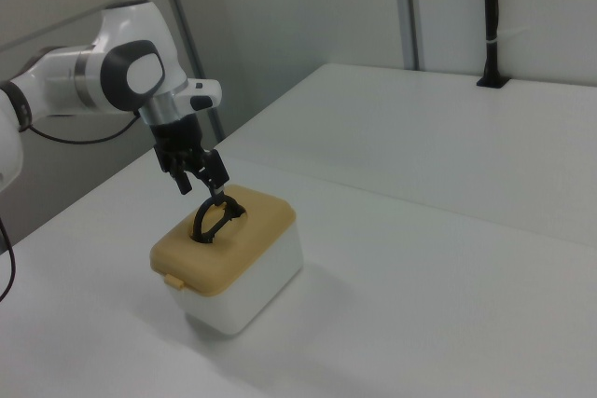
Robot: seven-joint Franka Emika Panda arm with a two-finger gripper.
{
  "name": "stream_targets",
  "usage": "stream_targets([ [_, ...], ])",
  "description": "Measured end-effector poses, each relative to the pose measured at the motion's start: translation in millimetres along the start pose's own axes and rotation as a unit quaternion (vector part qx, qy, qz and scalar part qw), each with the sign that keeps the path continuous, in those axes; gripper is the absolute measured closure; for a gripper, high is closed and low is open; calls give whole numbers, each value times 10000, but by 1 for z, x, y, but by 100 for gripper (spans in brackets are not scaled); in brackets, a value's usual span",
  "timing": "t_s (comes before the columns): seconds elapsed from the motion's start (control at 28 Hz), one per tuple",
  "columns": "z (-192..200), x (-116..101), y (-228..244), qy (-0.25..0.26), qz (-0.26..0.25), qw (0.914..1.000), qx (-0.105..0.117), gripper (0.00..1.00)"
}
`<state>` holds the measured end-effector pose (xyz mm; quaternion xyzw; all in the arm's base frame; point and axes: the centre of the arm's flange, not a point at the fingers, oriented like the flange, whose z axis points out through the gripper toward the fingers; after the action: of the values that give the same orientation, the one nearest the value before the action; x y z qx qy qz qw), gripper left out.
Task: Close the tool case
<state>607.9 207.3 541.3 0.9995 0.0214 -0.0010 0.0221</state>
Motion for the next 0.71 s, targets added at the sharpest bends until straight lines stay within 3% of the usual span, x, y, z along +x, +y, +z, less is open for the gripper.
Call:
stream_targets([
  [0.46, -68, -31, 80, -51, 153, 9999, -49, 0],
  [0.71, -71, -29, 129, -82, 306, 9995, -49, 0],
])
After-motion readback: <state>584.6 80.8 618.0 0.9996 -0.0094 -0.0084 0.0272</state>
